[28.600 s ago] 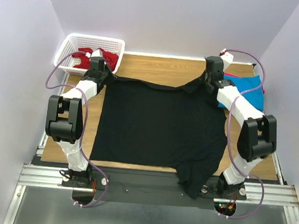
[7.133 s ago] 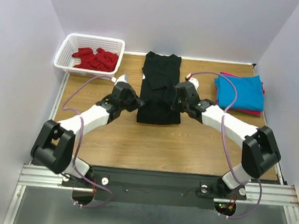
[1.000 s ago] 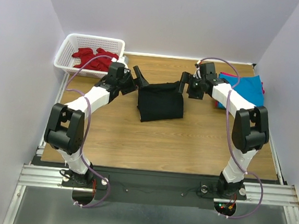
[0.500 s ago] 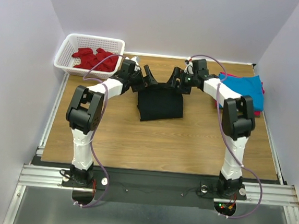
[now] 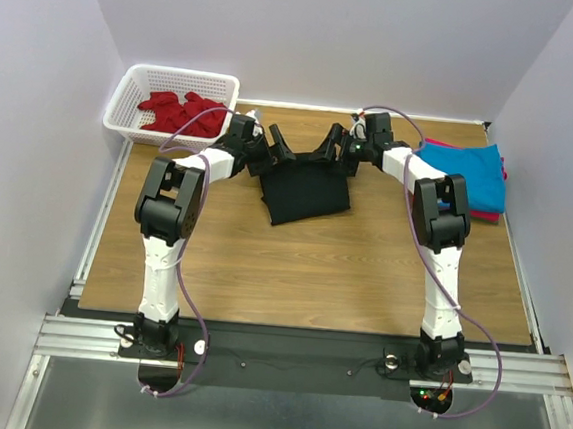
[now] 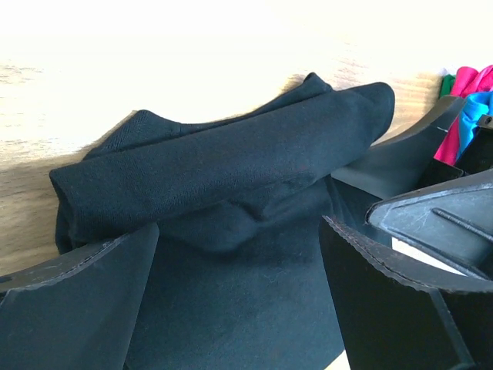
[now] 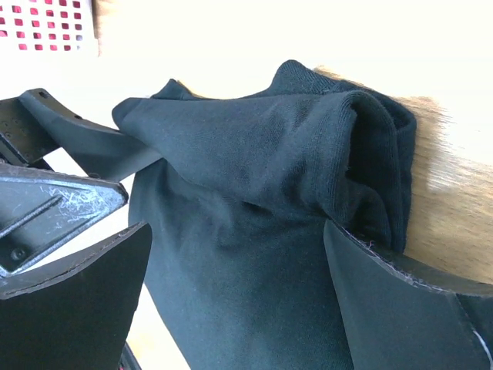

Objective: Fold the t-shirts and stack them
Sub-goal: Fold the tshirt, then neatly place the folded tshirt to the corner

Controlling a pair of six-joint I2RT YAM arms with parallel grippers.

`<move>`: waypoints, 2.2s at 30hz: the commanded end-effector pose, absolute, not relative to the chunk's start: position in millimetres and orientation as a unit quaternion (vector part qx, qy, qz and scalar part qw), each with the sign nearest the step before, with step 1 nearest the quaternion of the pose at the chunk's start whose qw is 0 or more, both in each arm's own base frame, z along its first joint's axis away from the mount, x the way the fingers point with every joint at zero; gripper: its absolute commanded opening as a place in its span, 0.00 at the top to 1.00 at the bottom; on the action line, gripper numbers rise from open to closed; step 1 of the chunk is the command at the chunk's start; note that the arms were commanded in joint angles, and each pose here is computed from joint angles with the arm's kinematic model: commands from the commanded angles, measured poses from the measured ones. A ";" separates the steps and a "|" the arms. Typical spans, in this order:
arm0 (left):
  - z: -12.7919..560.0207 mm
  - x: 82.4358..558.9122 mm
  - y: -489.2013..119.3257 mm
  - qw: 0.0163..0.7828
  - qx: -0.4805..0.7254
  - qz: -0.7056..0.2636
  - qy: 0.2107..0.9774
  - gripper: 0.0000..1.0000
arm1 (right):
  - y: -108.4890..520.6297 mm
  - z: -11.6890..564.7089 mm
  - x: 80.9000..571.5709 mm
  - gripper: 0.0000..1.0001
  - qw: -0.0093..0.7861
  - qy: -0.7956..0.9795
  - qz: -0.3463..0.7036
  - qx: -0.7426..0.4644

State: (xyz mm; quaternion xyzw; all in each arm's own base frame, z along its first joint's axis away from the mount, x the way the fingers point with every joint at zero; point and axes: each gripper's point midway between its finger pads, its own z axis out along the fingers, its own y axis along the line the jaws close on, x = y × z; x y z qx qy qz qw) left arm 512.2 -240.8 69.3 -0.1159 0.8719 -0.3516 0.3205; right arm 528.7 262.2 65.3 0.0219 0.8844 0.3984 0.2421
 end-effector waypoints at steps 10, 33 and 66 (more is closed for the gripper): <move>198.7 484.7 -232.1 0.402 -0.073 -0.383 0.828 0.02 | 242.9 188.2 532.5 0.00 0.351 0.847 0.399 -0.006; 148.9 280.9 -140.6 0.430 -0.158 -0.318 0.830 0.01 | 207.0 65.4 505.0 0.10 0.319 0.935 0.140 -0.061; 139.1 265.4 -120.4 0.435 -0.187 -0.281 0.835 0.01 | 156.7 114.8 472.8 1.00 0.391 0.912 -0.075 -0.095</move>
